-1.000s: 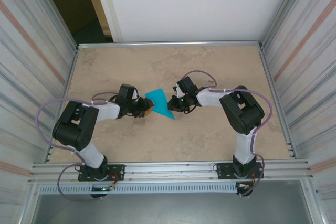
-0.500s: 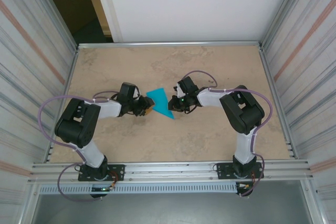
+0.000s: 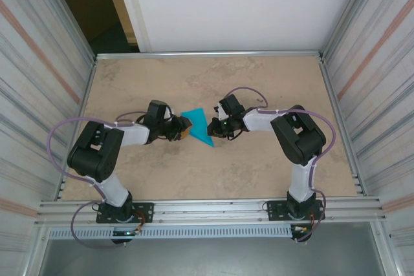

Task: Fold a paper plane with a square sheet of paper (pick it up from the middle)
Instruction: Fourth fold the wing at the center of the table.

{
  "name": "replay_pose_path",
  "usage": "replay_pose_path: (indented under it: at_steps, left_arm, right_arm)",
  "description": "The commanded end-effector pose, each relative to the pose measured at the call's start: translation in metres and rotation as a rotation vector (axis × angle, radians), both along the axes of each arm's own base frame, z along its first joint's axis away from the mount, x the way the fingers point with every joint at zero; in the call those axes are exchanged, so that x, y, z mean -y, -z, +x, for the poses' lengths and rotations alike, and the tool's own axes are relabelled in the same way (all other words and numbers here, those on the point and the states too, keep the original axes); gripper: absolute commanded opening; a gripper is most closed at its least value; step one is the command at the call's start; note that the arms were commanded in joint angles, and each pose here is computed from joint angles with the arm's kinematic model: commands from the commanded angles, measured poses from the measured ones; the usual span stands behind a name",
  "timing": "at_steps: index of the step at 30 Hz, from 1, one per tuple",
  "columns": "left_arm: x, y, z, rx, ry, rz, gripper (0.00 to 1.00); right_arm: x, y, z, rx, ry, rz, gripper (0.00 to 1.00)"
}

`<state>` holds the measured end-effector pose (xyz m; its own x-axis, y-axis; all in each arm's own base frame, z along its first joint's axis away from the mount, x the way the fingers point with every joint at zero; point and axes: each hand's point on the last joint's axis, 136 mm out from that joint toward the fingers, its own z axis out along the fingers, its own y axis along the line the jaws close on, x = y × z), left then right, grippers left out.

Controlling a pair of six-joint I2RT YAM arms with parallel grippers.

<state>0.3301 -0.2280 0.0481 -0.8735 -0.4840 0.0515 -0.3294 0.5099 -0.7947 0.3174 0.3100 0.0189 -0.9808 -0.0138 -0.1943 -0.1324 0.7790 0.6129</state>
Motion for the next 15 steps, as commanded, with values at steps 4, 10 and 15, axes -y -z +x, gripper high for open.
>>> replay_pose_path:
  at_steps: [4,10,15]
  left_arm:
    - [-0.001,0.006,0.001,-0.021,-0.018,-0.033,0.34]
    - [-0.003,0.000,0.012,0.023,-0.012,-0.060,0.33]
    - [0.002,-0.002,0.018,0.062,0.028,-0.075,0.28]
  right_arm:
    - [0.011,0.022,-0.009,-0.067,0.024,-0.039,0.14]
    - [0.012,0.024,-0.009,-0.068,0.025,-0.041,0.14]
    - [0.011,0.025,-0.010,-0.070,0.024,-0.035,0.14]
